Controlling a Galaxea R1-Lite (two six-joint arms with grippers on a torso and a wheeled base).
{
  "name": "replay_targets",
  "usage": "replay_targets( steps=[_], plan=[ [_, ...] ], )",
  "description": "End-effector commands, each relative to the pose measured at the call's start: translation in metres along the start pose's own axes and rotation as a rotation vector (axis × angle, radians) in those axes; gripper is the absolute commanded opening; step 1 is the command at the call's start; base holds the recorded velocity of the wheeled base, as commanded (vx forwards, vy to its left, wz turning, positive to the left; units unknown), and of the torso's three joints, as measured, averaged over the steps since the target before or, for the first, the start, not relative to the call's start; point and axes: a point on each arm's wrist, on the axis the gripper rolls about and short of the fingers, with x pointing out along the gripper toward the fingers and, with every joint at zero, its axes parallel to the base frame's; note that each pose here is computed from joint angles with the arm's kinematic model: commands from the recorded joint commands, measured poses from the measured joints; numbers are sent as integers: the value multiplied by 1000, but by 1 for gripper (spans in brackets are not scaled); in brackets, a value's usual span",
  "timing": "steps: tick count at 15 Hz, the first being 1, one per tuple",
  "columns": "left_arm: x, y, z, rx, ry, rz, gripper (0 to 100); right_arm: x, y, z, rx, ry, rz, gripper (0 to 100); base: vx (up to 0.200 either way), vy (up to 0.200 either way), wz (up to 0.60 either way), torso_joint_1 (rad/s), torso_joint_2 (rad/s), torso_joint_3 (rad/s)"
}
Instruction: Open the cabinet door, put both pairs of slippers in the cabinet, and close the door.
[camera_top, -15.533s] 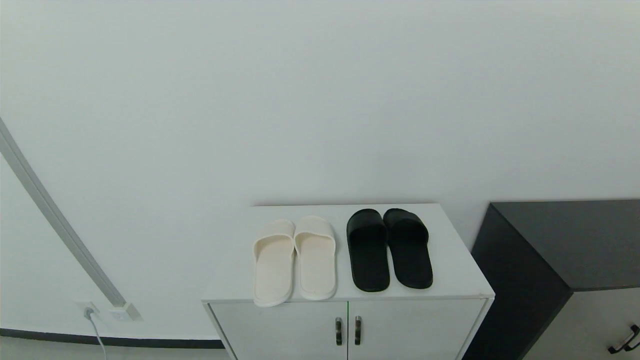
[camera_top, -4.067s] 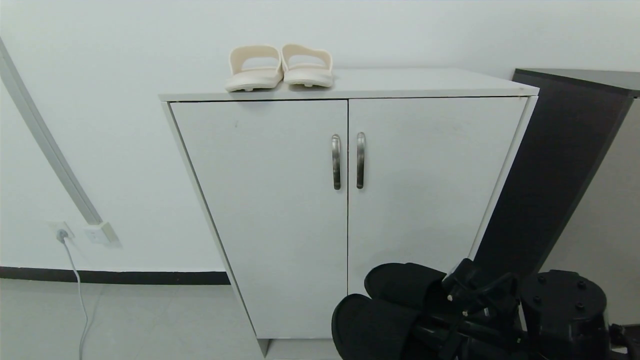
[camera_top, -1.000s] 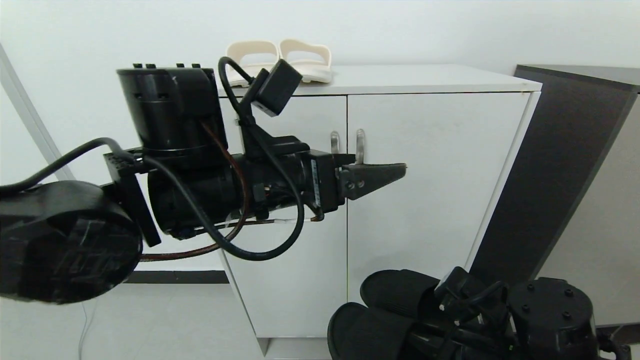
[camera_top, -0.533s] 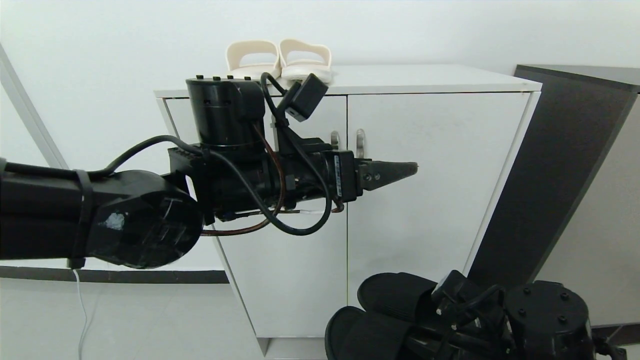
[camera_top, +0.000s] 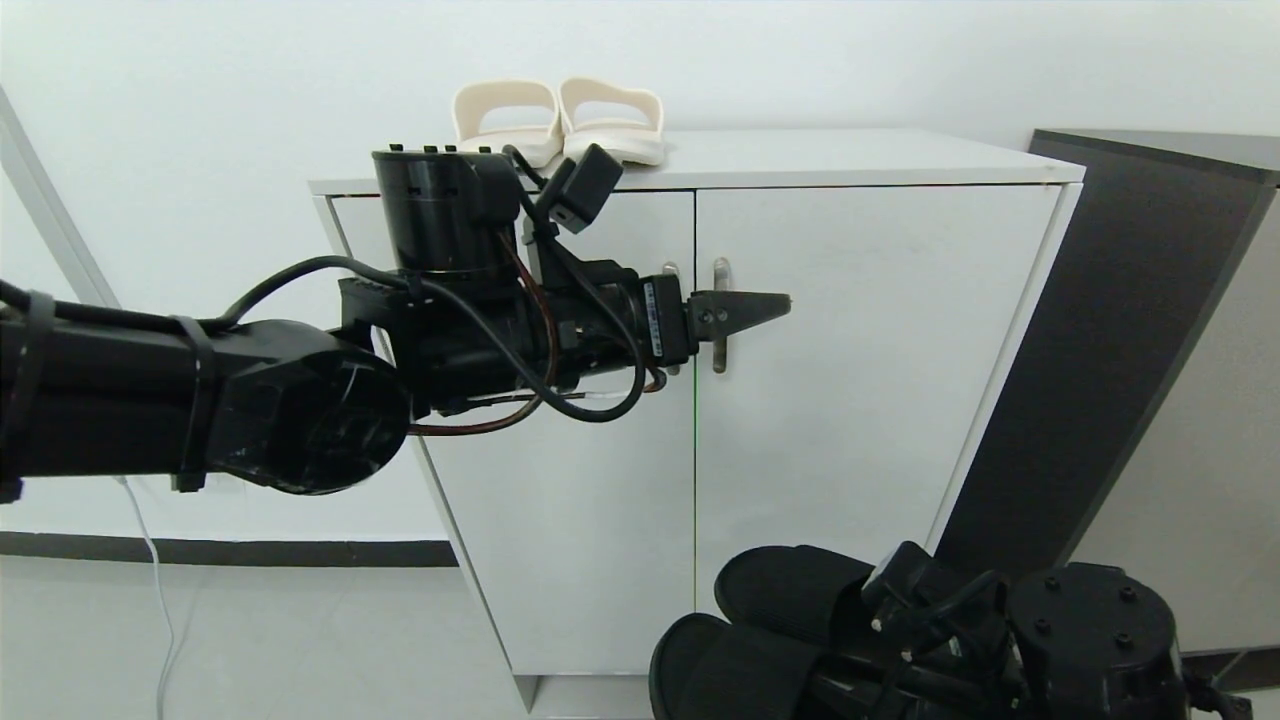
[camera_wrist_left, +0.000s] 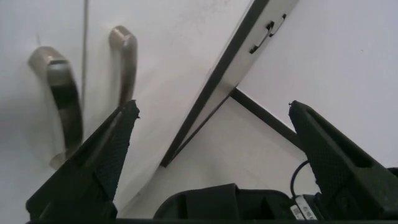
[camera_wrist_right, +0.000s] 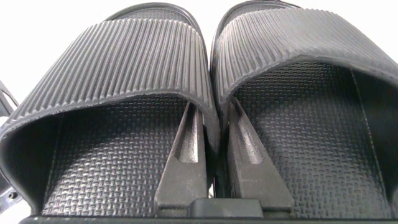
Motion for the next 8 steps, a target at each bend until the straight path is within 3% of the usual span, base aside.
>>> replay_targets(
  steps=[1,8],
  plan=[
    [3,3,-2,-1,-2,25,100,0,0,0,0,1,1,0,0,0,0,0,0,0],
    [24,16,-5,0,-7,60,100,1,0,0,0,2,2,0,0,0,0,0,0,0]
  ],
)
